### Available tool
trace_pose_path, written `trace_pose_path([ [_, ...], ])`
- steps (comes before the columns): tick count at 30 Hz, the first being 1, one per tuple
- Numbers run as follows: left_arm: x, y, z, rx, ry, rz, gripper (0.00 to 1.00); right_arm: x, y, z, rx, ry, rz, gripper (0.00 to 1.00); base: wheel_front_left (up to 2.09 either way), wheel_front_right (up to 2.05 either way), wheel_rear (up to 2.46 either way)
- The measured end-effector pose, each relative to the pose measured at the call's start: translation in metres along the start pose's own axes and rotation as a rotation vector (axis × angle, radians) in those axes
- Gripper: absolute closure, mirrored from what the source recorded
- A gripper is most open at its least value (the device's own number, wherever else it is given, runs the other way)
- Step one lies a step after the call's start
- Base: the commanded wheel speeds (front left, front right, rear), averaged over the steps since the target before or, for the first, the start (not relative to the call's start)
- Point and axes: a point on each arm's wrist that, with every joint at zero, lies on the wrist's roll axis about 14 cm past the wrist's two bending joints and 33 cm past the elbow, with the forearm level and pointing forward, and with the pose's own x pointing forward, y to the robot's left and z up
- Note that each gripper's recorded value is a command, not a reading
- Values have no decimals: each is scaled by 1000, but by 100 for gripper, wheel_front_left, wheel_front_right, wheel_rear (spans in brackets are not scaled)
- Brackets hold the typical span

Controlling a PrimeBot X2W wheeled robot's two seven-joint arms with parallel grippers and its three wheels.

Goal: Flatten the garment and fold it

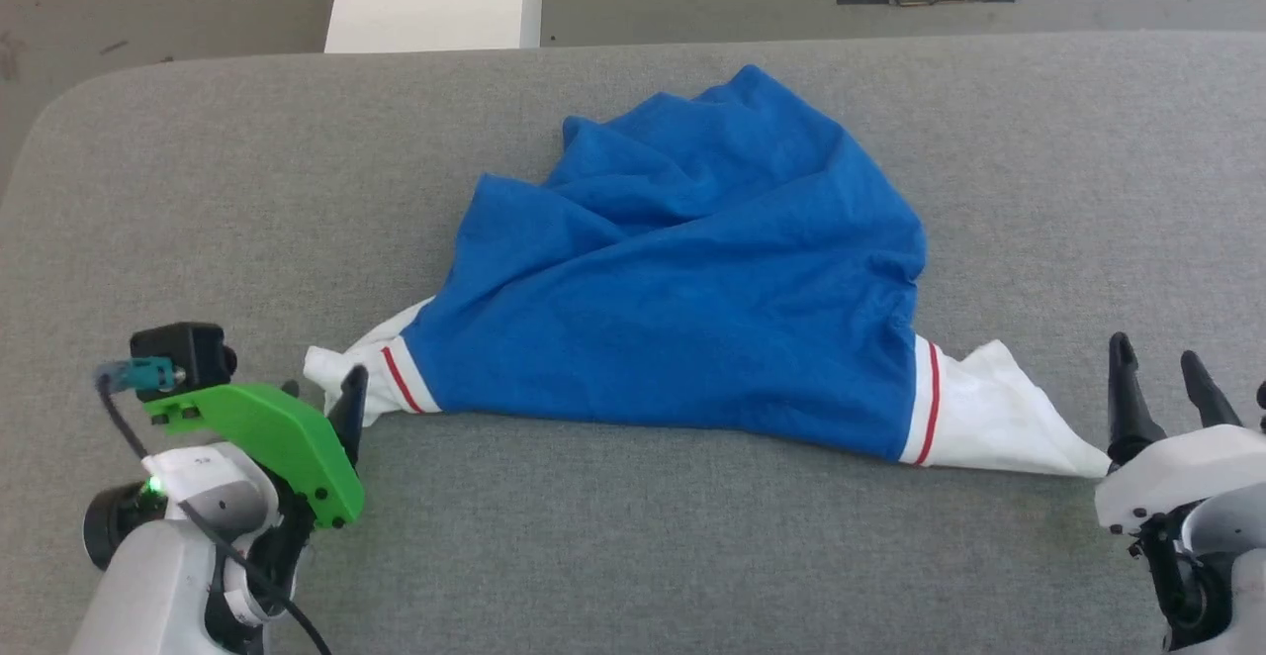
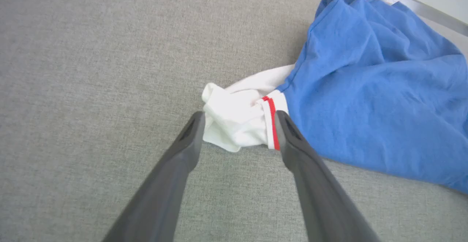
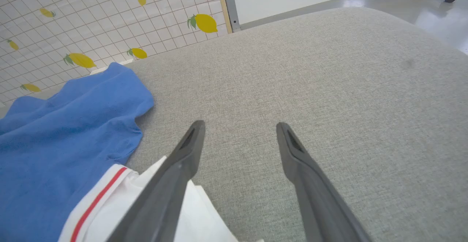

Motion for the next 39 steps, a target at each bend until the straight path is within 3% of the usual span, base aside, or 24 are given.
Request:
trace_pose_path([
  [6, 15, 16, -45, -3, 194, 77, 0, -2, -8, -5, 5, 10, -21, 0, 0, 0, 0],
  [16, 36, 26, -48, -12, 197, 88, 0, -4, -26, -21, 6, 48, -74, 0, 0, 0, 0],
  [17, 37, 23, -49, -11, 203, 75, 24, -4, -26, -22, 6, 52, -74, 0, 0, 0, 0],
  [18, 38, 22, -49, -9, 206, 66, 72, -3, -26, -23, 6, 53, -73, 0, 0, 0, 0],
  [19, 39, 21, -49, -11, 208, 59, 100, -2, -25, -23, 6, 54, -71, 0, 0, 0, 0],
  [26, 40, 6, -50, -45, 188, -7, 100, 1, -15, -25, -33, 83, -44, 0, 0, 0, 0],
  [34, 28, -3, -24, -106, 33, -50, 100, -6, 19, -67, -141, 387, 54, 0, 0, 0, 0],
  [39, 21, -12, -25, -114, 20, -77, 100, -11, 36, -81, -237, 543, 98, 0, 0, 0, 0],
])
